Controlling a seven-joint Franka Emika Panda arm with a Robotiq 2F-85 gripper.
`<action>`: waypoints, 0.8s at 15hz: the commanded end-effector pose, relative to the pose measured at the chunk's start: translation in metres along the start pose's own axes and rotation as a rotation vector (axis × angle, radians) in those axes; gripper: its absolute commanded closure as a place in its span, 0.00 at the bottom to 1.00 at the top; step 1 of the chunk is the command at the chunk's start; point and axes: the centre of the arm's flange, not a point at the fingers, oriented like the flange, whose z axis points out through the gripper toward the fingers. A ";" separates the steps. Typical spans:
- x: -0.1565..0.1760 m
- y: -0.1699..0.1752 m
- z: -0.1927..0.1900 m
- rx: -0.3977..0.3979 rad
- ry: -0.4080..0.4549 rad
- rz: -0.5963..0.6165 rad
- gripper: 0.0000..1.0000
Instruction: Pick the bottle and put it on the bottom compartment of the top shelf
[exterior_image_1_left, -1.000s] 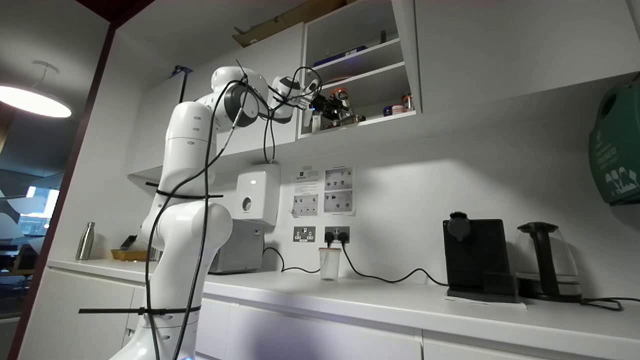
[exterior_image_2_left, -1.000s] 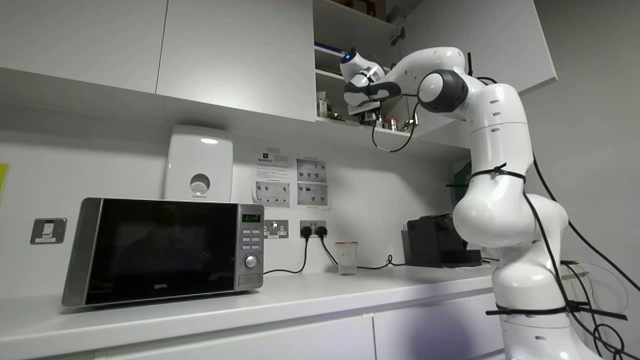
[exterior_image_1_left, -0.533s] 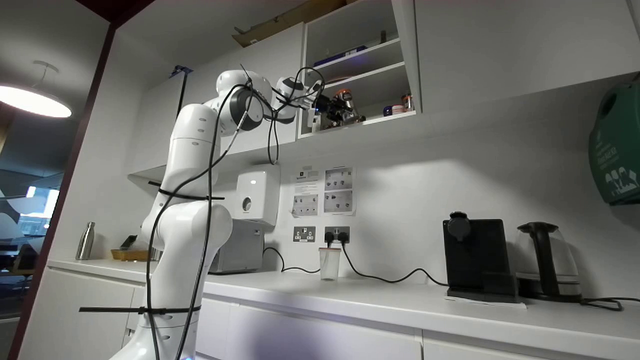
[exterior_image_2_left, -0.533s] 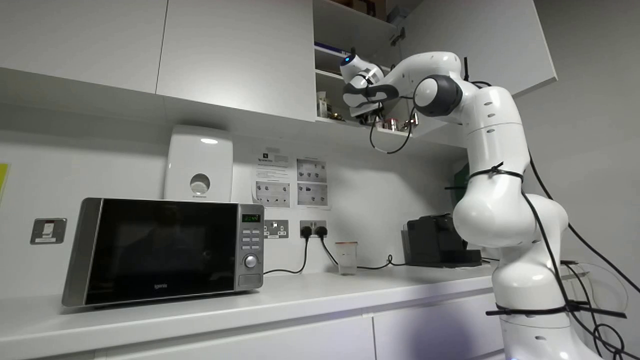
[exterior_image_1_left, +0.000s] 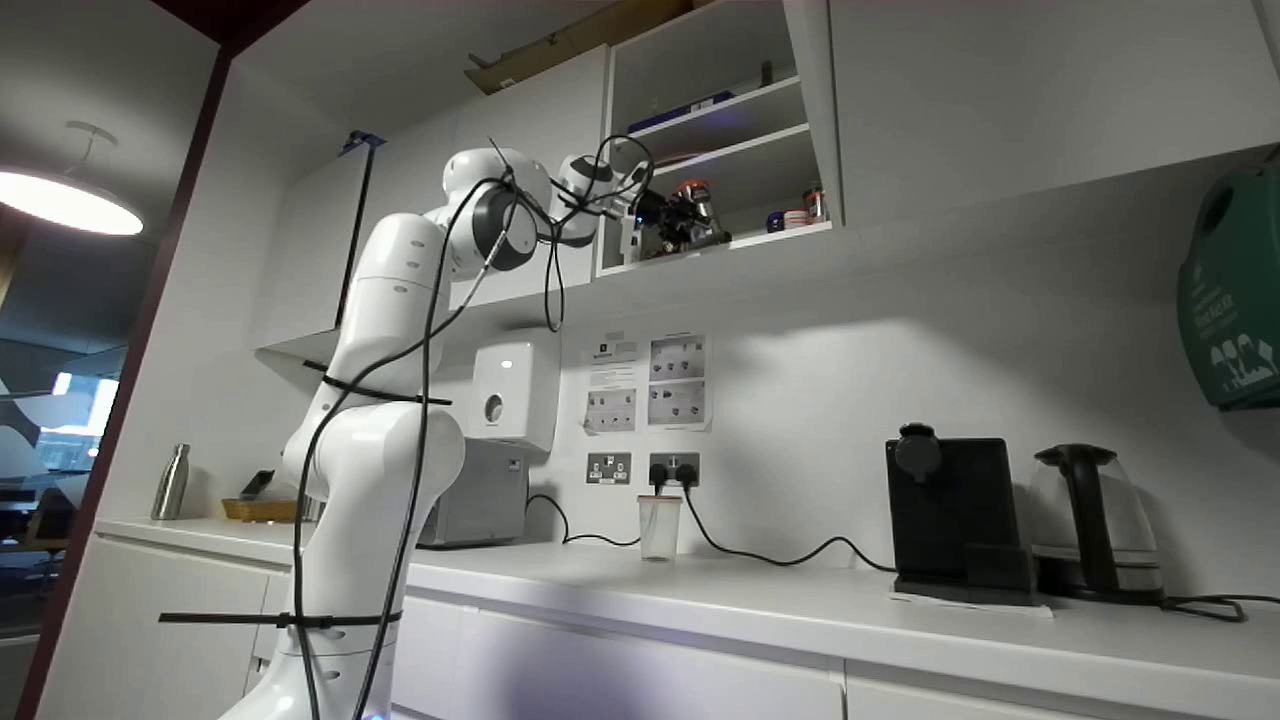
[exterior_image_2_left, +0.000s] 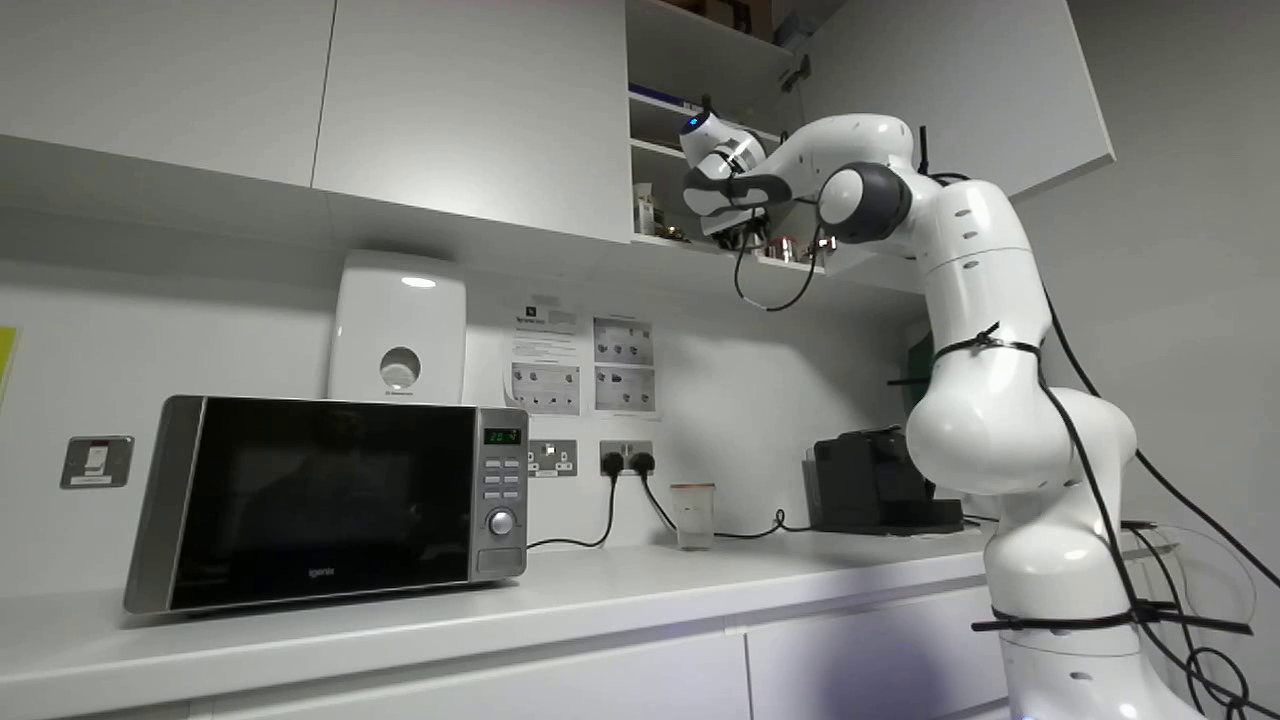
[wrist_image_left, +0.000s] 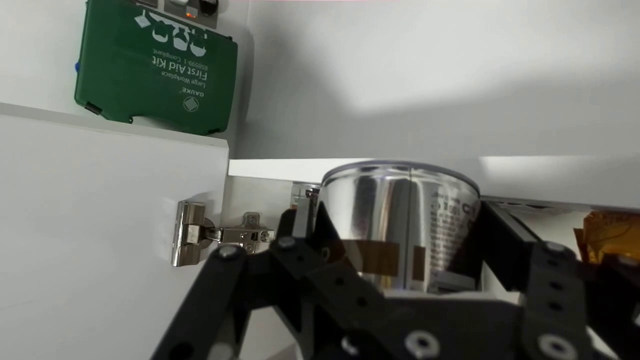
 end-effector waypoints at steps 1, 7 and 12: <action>0.023 -0.006 -0.001 0.062 -0.072 -0.014 0.42; 0.022 -0.004 -0.002 0.119 -0.124 -0.016 0.42; 0.016 -0.002 0.000 0.110 -0.138 -0.027 0.42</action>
